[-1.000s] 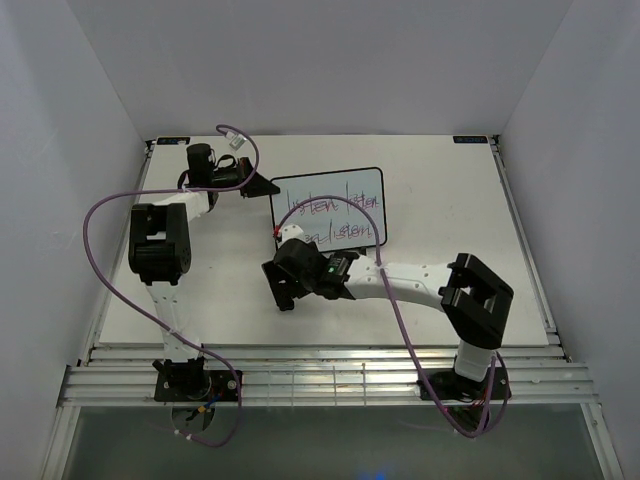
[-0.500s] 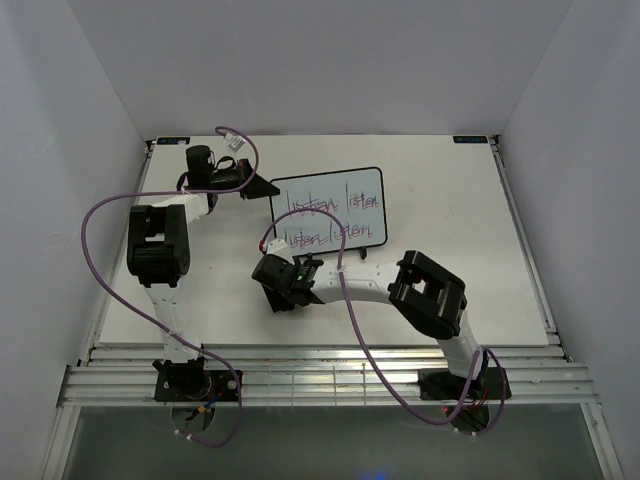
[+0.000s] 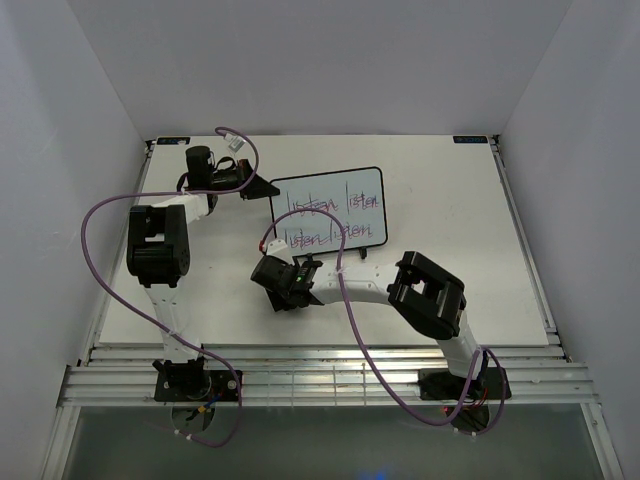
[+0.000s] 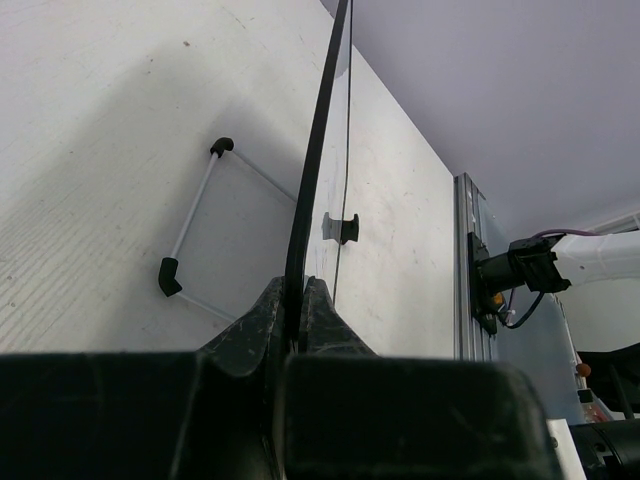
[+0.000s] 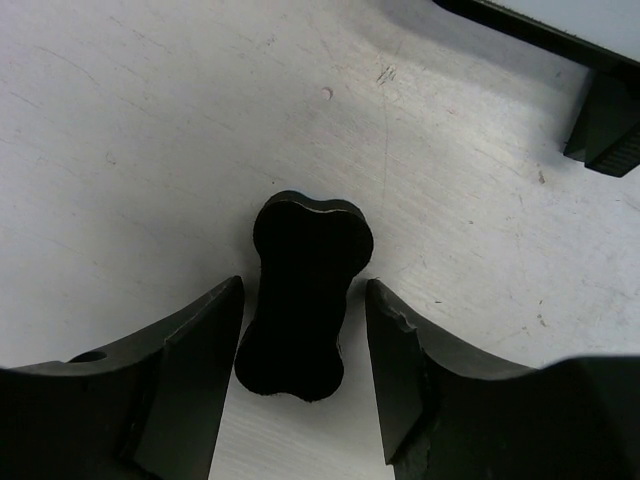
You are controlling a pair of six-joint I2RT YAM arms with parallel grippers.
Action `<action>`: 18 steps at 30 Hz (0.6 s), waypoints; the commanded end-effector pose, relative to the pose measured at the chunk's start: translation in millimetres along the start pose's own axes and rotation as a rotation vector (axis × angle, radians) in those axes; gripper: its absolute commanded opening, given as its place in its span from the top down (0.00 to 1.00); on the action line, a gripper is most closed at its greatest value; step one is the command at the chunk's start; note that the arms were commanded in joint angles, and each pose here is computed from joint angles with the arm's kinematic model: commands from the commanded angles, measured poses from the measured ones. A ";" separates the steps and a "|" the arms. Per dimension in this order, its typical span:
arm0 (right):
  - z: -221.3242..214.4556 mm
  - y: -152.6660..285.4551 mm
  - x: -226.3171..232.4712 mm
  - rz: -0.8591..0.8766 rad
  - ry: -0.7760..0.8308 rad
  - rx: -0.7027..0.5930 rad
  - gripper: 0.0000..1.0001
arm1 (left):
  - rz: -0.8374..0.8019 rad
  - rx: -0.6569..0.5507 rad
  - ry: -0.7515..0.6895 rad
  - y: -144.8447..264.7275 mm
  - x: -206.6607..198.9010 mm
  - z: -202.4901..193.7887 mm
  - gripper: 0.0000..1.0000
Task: Erase the whiteboard
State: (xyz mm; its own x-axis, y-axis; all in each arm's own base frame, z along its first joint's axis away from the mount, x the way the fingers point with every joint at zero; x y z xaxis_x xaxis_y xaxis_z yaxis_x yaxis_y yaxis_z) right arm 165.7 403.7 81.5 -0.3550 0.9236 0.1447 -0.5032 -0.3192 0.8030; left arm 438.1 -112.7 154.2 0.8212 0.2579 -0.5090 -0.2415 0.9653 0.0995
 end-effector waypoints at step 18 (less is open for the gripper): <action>33.6 40.0 2.1 0.020 -0.006 -0.139 0.68 | 0.110 -0.014 -0.138 -2.4 5.5 -2.1 1.00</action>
State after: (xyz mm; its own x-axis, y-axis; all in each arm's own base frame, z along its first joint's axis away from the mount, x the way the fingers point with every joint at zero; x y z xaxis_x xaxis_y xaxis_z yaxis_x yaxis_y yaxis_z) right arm 166.9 401.9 87.7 -0.3640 0.9234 0.1222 -0.5274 -0.3124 0.7901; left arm 435.8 -112.7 153.3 0.8207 0.2641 -0.5067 -0.2484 0.9635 0.1000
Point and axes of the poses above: each gripper's point midway between its finger pads, its own y axis back along the fingers, its own x axis along the line the jaws close on, z = x × y, the point moved 7 cm from there along y, back along the fingers, and after that the axes turned 12 degrees about -y, right-handed, at the moved point
